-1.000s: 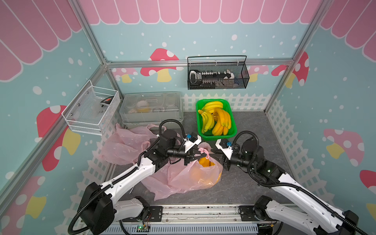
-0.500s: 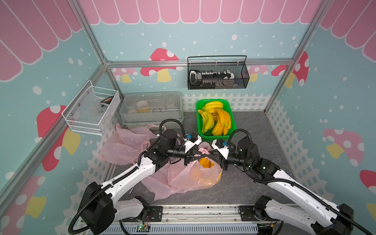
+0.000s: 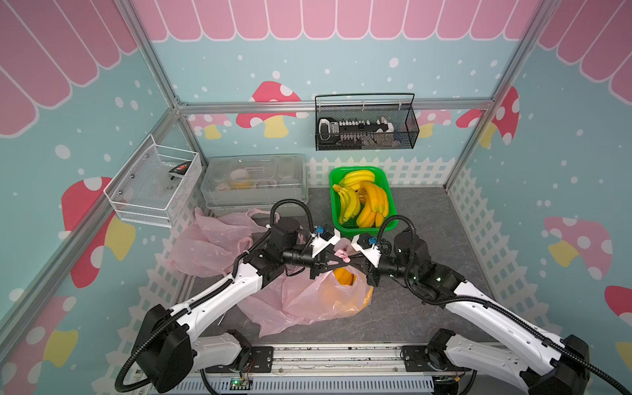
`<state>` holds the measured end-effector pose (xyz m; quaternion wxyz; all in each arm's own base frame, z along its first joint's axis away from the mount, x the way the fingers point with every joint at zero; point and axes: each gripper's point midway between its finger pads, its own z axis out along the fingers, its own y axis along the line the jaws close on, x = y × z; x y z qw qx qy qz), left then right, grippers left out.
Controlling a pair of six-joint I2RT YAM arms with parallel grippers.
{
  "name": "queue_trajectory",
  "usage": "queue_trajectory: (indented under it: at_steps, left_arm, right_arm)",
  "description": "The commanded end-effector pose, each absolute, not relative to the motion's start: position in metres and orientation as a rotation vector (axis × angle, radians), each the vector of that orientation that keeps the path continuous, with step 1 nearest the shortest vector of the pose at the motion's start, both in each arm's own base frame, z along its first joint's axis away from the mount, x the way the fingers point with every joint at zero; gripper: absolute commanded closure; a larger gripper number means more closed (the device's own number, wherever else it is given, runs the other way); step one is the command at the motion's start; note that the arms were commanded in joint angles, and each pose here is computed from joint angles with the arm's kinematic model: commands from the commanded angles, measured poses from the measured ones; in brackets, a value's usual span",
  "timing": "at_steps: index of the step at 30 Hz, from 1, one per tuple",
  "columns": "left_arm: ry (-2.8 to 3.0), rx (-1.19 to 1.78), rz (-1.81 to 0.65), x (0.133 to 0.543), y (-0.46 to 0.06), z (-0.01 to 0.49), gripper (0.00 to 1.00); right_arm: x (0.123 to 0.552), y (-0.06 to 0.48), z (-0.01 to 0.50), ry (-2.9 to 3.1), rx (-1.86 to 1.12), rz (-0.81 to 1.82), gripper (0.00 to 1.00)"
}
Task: Place the banana into a plastic bag & tie a knot
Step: Cross the plastic bag at the center of the board.
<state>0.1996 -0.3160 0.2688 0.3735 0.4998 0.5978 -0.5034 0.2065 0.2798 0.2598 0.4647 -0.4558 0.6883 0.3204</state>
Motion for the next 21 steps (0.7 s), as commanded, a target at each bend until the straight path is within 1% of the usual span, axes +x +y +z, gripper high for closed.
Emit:
queue_trajectory:
  at_steps: [1, 6, 9, 13, 15, 16, 21]
  left_arm:
    - [1.521, 1.277, -1.258, 0.204, -0.318, 0.277, 0.94]
    - [1.607, 1.119, -1.165, 0.222, -0.311, 0.276, 0.84]
    - [1.643, 0.996, -1.094, 0.233, -0.301, 0.272, 0.80]
    - [1.668, 0.843, -0.991, 0.241, -0.282, 0.272, 0.72]
    - [1.660, 0.806, -0.969, 0.240, -0.275, 0.276, 0.66]
    - [1.662, 0.781, -0.948, 0.240, -0.271, 0.279, 0.64]
    - [1.649, 0.671, -0.874, 0.241, -0.251, 0.289, 0.63]
  right_arm:
    - [0.204, 0.288, 0.288, 1.581, -1.118, 0.807, 1.00]
    - [0.217, 0.280, 0.289, 1.613, -1.003, 0.758, 1.00]
    - [0.224, 0.276, 0.289, 1.630, -0.937, 0.750, 1.00]
    - [0.228, 0.275, 0.286, 1.641, -0.892, 0.753, 1.00]
    - [0.229, 0.277, 0.286, 1.644, -0.888, 0.763, 1.00]
    - [0.230, 0.278, 0.286, 1.645, -0.885, 0.768, 1.00]
    - [0.234, 0.281, 0.290, 1.647, -0.850, 0.782, 1.00]
